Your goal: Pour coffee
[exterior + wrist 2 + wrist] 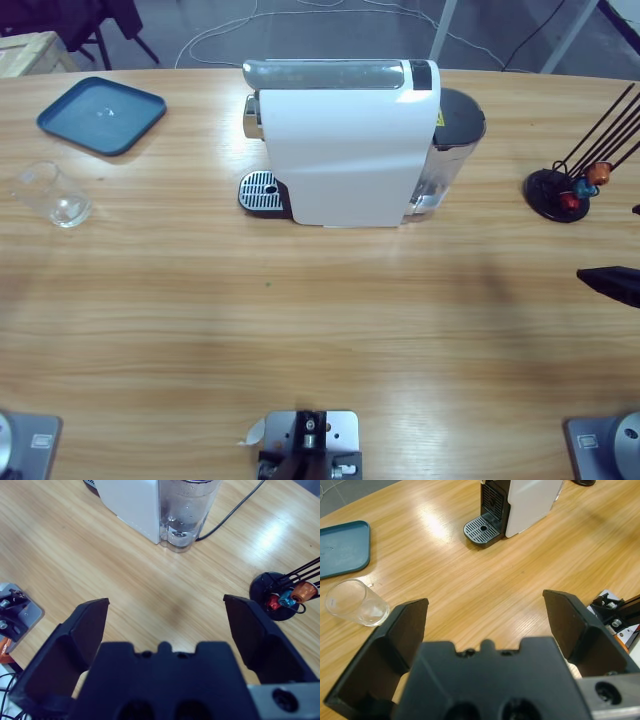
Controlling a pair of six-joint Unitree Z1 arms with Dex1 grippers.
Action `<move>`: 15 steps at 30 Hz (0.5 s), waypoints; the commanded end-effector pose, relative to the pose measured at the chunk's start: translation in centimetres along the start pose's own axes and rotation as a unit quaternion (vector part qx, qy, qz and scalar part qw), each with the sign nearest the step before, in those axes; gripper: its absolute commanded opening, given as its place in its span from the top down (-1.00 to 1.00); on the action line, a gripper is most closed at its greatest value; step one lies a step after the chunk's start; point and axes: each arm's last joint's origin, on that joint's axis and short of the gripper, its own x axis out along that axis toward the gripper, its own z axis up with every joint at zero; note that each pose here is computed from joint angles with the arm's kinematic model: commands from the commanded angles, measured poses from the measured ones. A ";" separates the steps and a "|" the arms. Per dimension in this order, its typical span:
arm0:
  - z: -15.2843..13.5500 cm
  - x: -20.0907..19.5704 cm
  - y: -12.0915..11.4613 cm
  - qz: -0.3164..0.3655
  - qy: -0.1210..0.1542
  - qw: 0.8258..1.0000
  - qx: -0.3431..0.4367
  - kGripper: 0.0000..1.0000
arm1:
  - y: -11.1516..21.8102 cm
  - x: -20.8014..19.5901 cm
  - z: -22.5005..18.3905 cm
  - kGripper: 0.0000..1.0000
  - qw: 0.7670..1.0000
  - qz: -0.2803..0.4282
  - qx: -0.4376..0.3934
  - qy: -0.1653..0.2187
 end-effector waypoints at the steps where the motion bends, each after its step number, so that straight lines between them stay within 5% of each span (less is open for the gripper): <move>1: -0.5 0.6 0.1 0.001 0.013 1.000 -0.008 -1.00 | 0.0 0.8 -0.1 -1.00 1.000 -0.002 -0.003 0.016; 11: 0.0 0.9 0.2 -0.001 0.004 1.000 -0.008 -1.00 | 0.0 0.8 -0.1 -1.00 1.000 -0.002 -0.003 0.016; 15: 1.5 2.6 0.3 -0.022 0.029 0.999 -0.036 -1.00 | 0.0 0.8 -0.1 -1.00 1.000 -0.002 -0.003 0.017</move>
